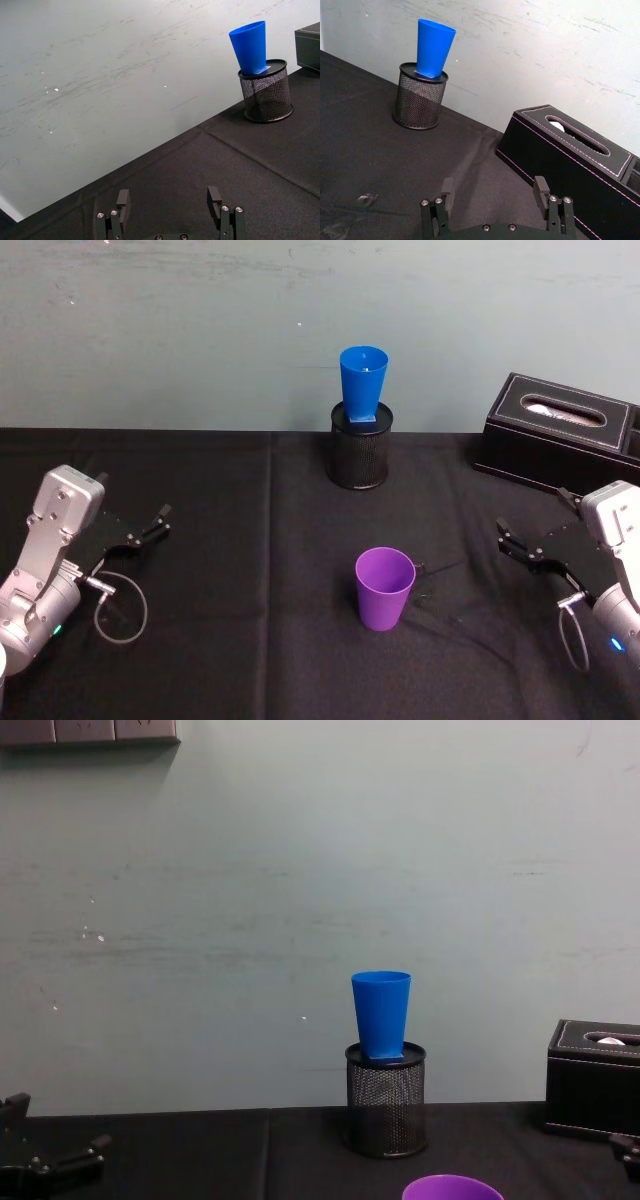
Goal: Pick up one cup with a gripper and tap it against the other cup.
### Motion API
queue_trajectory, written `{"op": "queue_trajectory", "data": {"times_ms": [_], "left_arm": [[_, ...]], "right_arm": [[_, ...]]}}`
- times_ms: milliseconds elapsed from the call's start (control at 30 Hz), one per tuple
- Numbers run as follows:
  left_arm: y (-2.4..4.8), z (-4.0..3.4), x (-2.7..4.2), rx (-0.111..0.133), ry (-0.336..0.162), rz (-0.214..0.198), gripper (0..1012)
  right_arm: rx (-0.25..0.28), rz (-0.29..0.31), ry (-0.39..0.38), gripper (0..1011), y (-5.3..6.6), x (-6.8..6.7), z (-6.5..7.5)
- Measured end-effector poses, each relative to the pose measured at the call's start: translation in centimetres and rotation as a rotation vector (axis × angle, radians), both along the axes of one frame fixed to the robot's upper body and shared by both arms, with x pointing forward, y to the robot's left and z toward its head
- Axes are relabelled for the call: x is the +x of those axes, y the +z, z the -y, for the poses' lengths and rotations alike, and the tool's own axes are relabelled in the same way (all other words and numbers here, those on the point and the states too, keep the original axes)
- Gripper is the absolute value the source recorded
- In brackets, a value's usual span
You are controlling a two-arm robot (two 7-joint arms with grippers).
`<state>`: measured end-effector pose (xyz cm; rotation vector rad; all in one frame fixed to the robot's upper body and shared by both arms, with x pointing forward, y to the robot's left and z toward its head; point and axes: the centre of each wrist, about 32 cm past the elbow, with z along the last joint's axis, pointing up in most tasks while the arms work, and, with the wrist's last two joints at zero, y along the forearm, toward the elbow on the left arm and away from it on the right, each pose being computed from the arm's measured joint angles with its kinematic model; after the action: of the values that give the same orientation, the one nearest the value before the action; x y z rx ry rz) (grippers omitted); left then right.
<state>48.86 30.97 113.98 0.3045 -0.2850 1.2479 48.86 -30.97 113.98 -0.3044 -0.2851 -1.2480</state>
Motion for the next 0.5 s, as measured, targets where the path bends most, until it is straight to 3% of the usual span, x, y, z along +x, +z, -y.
{"op": "queue_trajectory", "data": {"times_ms": [500], "left_arm": [[0.0, 0.0, 0.0, 0.0, 0.0, 0.0, 1011]], "right_arm": [[0.0, 0.0, 0.0, 1000, 0.0, 0.0, 0.0]]}}
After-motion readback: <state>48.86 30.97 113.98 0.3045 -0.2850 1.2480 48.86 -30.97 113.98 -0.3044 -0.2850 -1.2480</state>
